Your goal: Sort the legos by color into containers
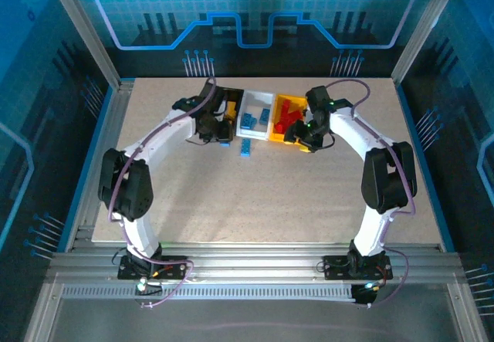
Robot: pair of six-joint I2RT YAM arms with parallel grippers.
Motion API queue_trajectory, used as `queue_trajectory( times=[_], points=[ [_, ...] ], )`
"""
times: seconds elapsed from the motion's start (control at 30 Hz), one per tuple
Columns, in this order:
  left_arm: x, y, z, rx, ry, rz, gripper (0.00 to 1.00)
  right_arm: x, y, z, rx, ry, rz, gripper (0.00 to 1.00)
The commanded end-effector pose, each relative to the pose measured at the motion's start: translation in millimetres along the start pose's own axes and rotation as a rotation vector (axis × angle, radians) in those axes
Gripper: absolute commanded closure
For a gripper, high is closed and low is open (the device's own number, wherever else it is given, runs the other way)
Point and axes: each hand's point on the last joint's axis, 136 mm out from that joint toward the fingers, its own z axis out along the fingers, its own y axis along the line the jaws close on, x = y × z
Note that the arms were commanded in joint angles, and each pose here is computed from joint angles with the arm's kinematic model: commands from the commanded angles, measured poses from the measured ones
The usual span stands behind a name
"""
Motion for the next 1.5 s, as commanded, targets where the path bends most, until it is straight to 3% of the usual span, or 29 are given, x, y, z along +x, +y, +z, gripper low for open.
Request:
queue_trajectory(
  times=[0.0,0.3,0.53,0.8,0.93,1.2,1.47],
  points=[
    [-20.5,-15.1,5.9,0.045,0.013,0.026,0.73,12.6,-11.9,-9.2,0.027,0.003,0.013,0.44],
    [-75.0,-45.7,39.4,0.123,0.0,-0.011,0.72,24.3,-45.2,-14.5,0.065,0.02,0.055,0.43],
    [-88.2,-69.0,63.9,0.248,0.0,-0.077,0.72,20.7,-54.5,-15.8,0.077,0.04,0.07,0.44],
    [-93.7,-82.2,74.2,0.323,0.006,-0.08,0.39,12.0,-47.9,-12.4,0.063,0.059,0.07,0.44],
    [-92.9,-81.7,70.6,0.317,0.005,-0.07,0.31,9.8,-41.9,-10.1,0.055,0.062,0.065,0.44],
    [-81.1,-72.5,53.7,0.276,0.004,-0.04,0.28,15.7,-32.9,-2.1,0.048,0.071,0.053,0.44],
    [-31.6,-52.3,24.6,0.188,0.034,0.055,0.26,31.9,-22.2,9.8,0.045,0.078,0.039,0.44]
  ],
)
